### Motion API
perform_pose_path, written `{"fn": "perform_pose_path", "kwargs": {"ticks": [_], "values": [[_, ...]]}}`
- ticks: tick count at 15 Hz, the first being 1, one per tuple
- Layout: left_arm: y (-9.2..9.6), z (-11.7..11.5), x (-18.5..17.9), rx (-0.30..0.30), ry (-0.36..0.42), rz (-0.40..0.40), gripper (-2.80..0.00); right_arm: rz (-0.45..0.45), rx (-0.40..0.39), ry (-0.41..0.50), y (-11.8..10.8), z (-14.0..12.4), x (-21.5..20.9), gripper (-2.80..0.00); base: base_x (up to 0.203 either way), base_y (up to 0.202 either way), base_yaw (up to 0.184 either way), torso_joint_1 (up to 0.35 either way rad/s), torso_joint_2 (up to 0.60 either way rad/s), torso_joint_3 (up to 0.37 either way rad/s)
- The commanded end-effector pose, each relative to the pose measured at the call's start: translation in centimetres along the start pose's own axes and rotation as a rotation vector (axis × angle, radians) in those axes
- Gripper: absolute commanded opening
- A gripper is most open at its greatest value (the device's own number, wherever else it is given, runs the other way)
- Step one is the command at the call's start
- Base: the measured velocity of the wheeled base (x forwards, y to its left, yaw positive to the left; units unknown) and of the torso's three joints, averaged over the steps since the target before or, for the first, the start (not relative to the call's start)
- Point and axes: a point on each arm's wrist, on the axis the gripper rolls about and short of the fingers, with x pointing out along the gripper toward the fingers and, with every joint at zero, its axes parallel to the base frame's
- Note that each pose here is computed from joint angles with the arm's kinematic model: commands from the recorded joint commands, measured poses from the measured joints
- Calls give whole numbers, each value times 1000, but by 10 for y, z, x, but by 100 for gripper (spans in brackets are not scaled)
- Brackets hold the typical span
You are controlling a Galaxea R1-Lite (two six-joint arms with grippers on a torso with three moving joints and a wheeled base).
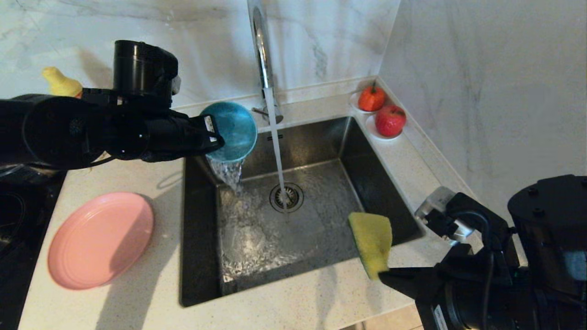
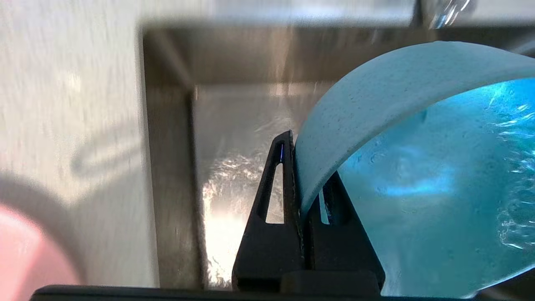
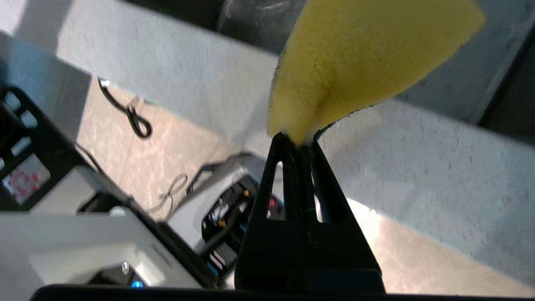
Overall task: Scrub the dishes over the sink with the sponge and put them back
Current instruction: Wash the bowl
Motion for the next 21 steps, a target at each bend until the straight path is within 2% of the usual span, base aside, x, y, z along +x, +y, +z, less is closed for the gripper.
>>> {"fn": "perform_pose_path", "kwargs": {"ticks": [1,3,5,6,9,14,16,18,21], "values": [[1,4,-5,5,-116,-34,-280,2,2,-9,0,2,-5,-280,0,0,0,0,0,0],[4,11,-20,4,-182,-53,-280,2,2,1,0,0,-2,-280,0,0,0,0,0,0],[5,16,-29,34,-222,-62,-280,3,1,7,0,-1,-1,-280,0,0,0,0,0,0],[5,20,-33,25,-249,-69,-280,2,2,13,0,-2,0,-280,0,0,0,0,0,0],[8,18,-39,42,-284,-77,-280,1,1,17,0,-3,1,-280,0,0,0,0,0,0],[12,8,-43,87,-407,-97,-280,1,9,41,0,-7,7,-280,0,0,0,0,0,0],[13,10,-50,100,-481,-107,-280,13,37,52,1,-8,10,-280,0,0,0,0,0,0],[14,15,-62,105,-507,-120,-280,21,40,49,1,-7,9,-280,0,0,0,0,0,0],[15,13,-78,192,-539,-180,-280,34,40,49,1,-7,8,-280,0,0,0,0,0,0]]}}
